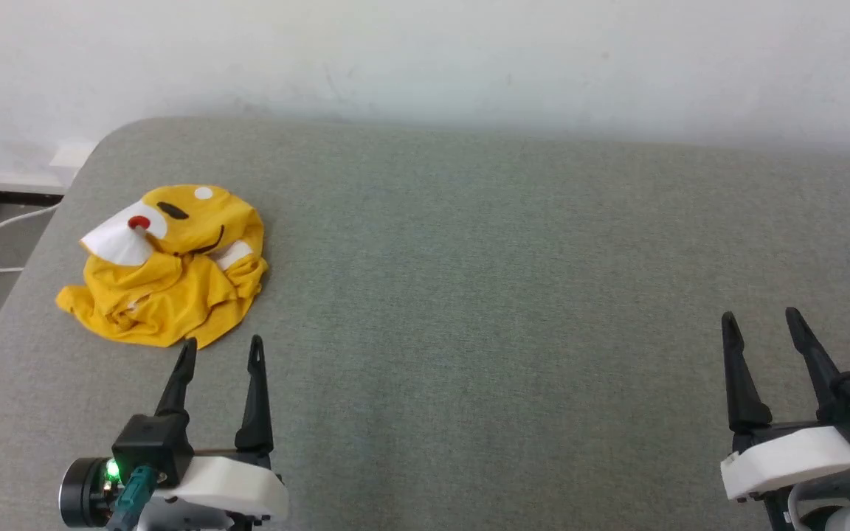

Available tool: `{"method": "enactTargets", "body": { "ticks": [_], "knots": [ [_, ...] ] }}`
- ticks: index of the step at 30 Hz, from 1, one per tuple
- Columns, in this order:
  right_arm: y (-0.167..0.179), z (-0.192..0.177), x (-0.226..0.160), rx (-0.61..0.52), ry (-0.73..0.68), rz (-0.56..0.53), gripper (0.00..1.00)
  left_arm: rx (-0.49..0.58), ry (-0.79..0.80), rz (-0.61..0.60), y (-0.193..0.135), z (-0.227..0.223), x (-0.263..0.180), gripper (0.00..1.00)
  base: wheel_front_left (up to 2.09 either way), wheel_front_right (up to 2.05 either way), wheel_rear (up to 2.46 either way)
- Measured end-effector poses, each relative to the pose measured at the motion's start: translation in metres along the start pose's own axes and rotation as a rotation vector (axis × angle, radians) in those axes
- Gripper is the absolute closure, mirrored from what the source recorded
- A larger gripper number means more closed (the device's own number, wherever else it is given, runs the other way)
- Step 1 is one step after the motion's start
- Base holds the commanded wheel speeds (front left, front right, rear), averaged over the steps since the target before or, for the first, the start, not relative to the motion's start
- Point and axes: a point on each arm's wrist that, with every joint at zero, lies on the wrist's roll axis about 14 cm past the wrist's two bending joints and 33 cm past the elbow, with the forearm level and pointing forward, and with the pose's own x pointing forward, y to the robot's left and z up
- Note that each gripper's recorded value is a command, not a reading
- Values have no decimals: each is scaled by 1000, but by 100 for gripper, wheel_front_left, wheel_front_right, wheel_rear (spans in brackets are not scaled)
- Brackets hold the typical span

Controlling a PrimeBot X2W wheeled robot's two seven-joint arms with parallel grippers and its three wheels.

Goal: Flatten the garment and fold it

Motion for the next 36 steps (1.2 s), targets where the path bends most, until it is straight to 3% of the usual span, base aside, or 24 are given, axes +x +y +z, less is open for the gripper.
{"method": "enactTargets", "body": {
  "ticks": [36],
  "knots": [
    [103,-16,40,60,-13,295,0,-14,-46,313,81,10,-66,0,0,0,0]
  ]
}}
